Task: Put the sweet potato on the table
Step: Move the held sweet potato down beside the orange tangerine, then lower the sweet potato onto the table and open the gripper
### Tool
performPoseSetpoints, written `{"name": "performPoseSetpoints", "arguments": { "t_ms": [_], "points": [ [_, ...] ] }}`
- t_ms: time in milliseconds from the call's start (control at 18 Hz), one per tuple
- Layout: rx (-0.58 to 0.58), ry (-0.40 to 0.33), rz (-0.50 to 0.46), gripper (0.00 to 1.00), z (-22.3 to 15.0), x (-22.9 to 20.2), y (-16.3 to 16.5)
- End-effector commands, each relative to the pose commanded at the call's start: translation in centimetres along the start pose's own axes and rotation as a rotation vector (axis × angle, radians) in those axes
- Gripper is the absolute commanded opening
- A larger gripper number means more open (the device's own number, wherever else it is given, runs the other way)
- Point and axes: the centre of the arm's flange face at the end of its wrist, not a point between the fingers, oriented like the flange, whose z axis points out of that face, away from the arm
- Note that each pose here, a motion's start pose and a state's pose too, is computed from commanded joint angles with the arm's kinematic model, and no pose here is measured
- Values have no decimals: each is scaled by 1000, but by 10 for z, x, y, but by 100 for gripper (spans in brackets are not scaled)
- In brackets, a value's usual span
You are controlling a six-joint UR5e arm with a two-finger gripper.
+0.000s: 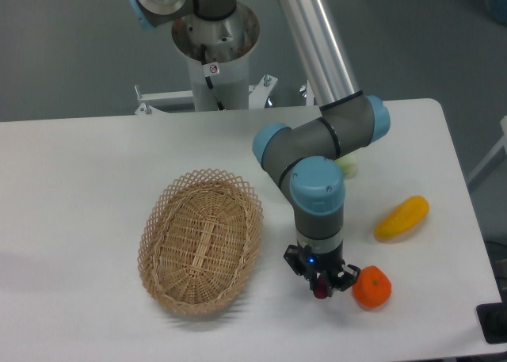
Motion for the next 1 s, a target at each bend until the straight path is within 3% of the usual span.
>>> {"name": "performPoseSetpoints", "arguments": {
  "t_ms": [278, 333, 389, 500, 556, 1000],
  "points": [
    [-8, 9, 10, 32, 6, 3, 2],
    [-7, 8, 11, 41, 6, 3, 1],
    [-4, 4, 11, 57, 4, 3, 0],
    [-2, 0, 9, 96, 2, 1, 0],
    [4, -8, 9, 100, -2, -2, -1],
    [58, -103, -27, 100, -67, -26, -6]
  ]
}}
